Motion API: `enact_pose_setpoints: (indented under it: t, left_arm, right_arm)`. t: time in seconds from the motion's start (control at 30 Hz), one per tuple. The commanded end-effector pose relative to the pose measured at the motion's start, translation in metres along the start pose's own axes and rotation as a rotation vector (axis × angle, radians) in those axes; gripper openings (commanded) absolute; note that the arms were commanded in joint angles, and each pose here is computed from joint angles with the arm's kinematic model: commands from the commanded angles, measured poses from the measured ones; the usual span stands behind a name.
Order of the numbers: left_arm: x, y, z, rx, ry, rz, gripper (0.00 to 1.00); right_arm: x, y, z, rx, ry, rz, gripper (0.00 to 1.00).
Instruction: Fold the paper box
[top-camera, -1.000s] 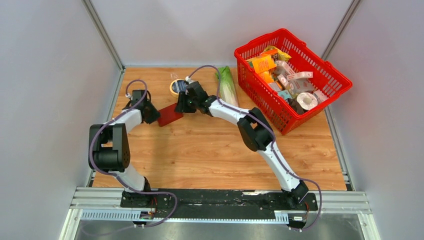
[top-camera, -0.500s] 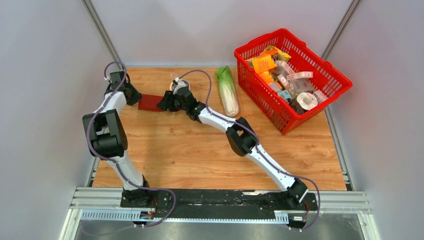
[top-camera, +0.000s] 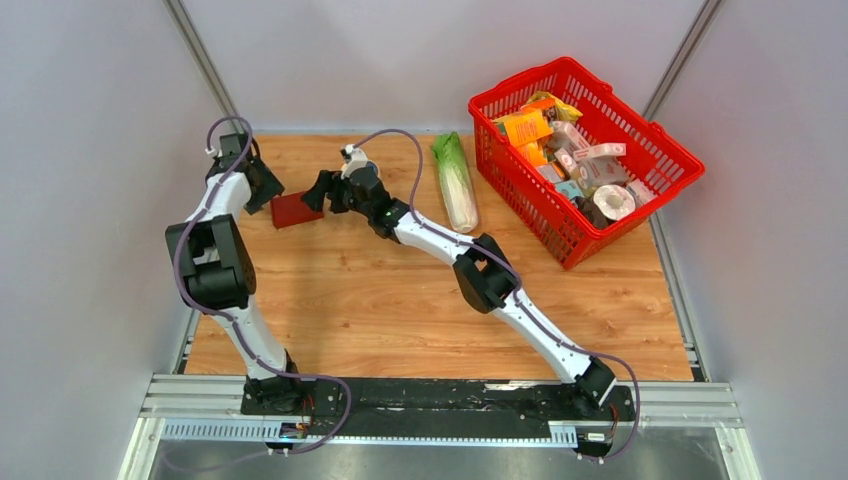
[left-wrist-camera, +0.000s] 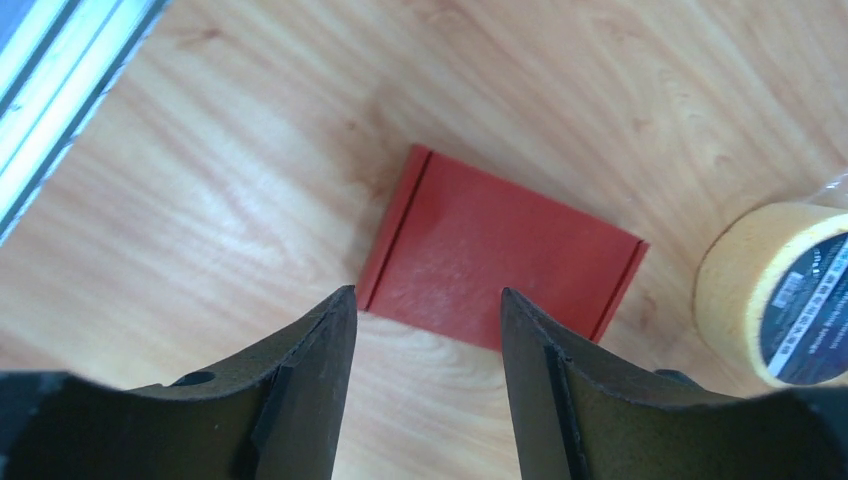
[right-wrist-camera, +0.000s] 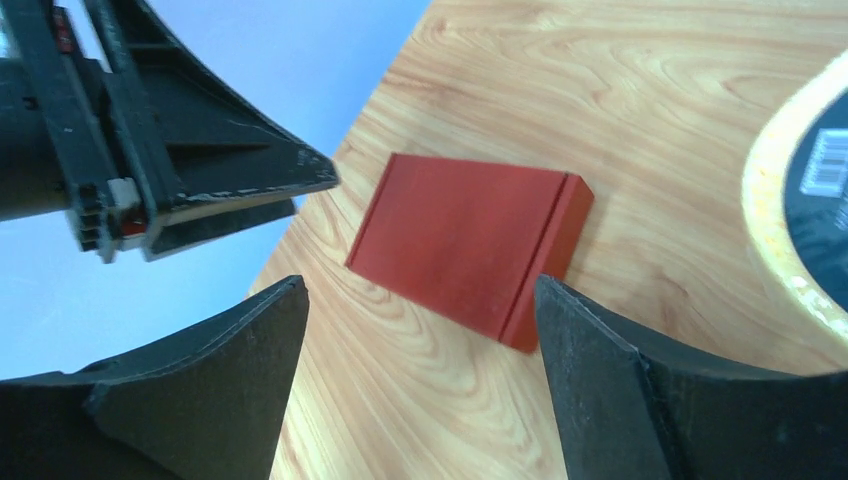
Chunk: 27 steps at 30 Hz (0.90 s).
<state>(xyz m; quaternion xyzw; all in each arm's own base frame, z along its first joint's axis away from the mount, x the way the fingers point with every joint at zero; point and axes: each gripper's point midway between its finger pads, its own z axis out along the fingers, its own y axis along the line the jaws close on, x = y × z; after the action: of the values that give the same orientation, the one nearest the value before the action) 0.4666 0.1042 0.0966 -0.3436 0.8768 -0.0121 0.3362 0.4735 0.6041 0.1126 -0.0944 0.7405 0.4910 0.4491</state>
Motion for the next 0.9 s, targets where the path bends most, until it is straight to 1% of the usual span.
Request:
enact_pose_setpoints:
  t: [0.0,0.03,0.07,0.1,0.13,0.17,0.2,0.23,0.27,0.3,0.33,0.4,0.43,0.5,0.53,0.6,0.63,0.7,0.77,0.83,0.87]
  left_arm:
    - [-0.025,0.010,-0.054,-0.058,-0.077,-0.017,0.63]
    - [-0.020,0.009,-0.059,-0.042,-0.070,-0.033,0.63]
    - [0.002,0.014,-0.057,-0.039,-0.021,-0.053,0.63]
    - [0.007,0.012,-0.069,-0.017,-0.026,-0.124,0.61]
    - [0.013,0.009,-0.071,0.014,-0.029,-0.169,0.59]
    - [0.046,0.013,-0.065,0.033,0.042,-0.215,0.59]
    - [0.051,0.005,-0.073,0.077,0.037,-0.333,0.59]
    - [0.048,-0.003,-0.070,0.140,0.003,-0.401,0.58]
    - [0.078,0.002,-0.062,0.152,0.058,-0.465,0.58]
    - [0.079,-0.004,-0.062,0.185,0.054,-0.579,0.58]
    - [0.073,-0.010,-0.059,0.231,0.020,-0.620,0.59]
    - [0.085,-0.006,-0.046,0.206,0.037,-0.706,0.61]
    - [0.079,-0.013,-0.044,0.235,0.016,-0.717,0.62]
    - [0.077,-0.011,-0.031,0.219,-0.019,-0.762,0.64]
    - [0.073,-0.014,-0.028,0.226,-0.038,-0.776,0.68]
    - [0.072,-0.015,-0.014,0.234,-0.051,-0.821,0.69]
    - [0.063,-0.021,-0.012,0.267,-0.072,-0.832,0.69]
    - [0.064,-0.019,-0.002,0.250,-0.067,-0.857,0.69]
    - [0.058,-0.017,0.003,0.248,-0.114,-0.869,0.65]
    - [0.059,-0.015,0.012,0.231,-0.111,-0.895,0.58]
    - [0.059,-0.014,0.015,0.226,-0.115,-0.907,0.57]
  right_arm:
    - [-0.082,0.055,-0.032,-0.021,-0.068,-0.083,0.87]
    - [-0.079,0.049,-0.039,0.027,-0.026,-0.087,0.87]
    - [-0.067,0.036,-0.048,0.079,0.032,-0.086,0.87]
    - [-0.089,0.052,-0.064,0.087,0.021,-0.088,0.87]
    - [-0.086,0.046,-0.075,0.125,0.057,-0.084,0.86]
    - [-0.067,0.029,-0.087,0.171,0.112,-0.073,0.86]
    - [-0.087,0.047,-0.105,0.161,0.089,-0.066,0.86]
    - [-0.091,0.049,-0.115,0.166,0.087,-0.061,0.85]
    - [-0.093,0.051,-0.125,0.169,0.087,-0.062,0.85]
    - [-0.090,0.052,-0.144,0.178,0.105,-0.069,0.85]
    - [-0.092,0.055,-0.153,0.178,0.104,-0.075,0.85]
    - [-0.089,0.056,-0.179,0.187,0.117,-0.082,0.85]
    - [-0.091,0.055,-0.186,0.184,0.109,-0.081,0.85]
    - [-0.091,0.056,-0.203,0.181,0.106,-0.093,0.85]
    - [-0.096,0.053,-0.208,0.187,0.096,-0.088,0.85]
    - [-0.106,0.057,-0.214,0.166,0.072,-0.068,0.85]
    - [-0.109,0.054,-0.215,0.163,0.069,-0.060,0.85]
    - [-0.112,0.053,-0.217,0.166,0.070,-0.061,0.85]
    - [-0.114,0.048,-0.218,0.173,0.067,-0.059,0.84]
    - [-0.117,0.047,-0.219,0.166,0.060,-0.054,0.84]
    - [-0.116,0.047,-0.219,0.162,0.062,-0.050,0.84]
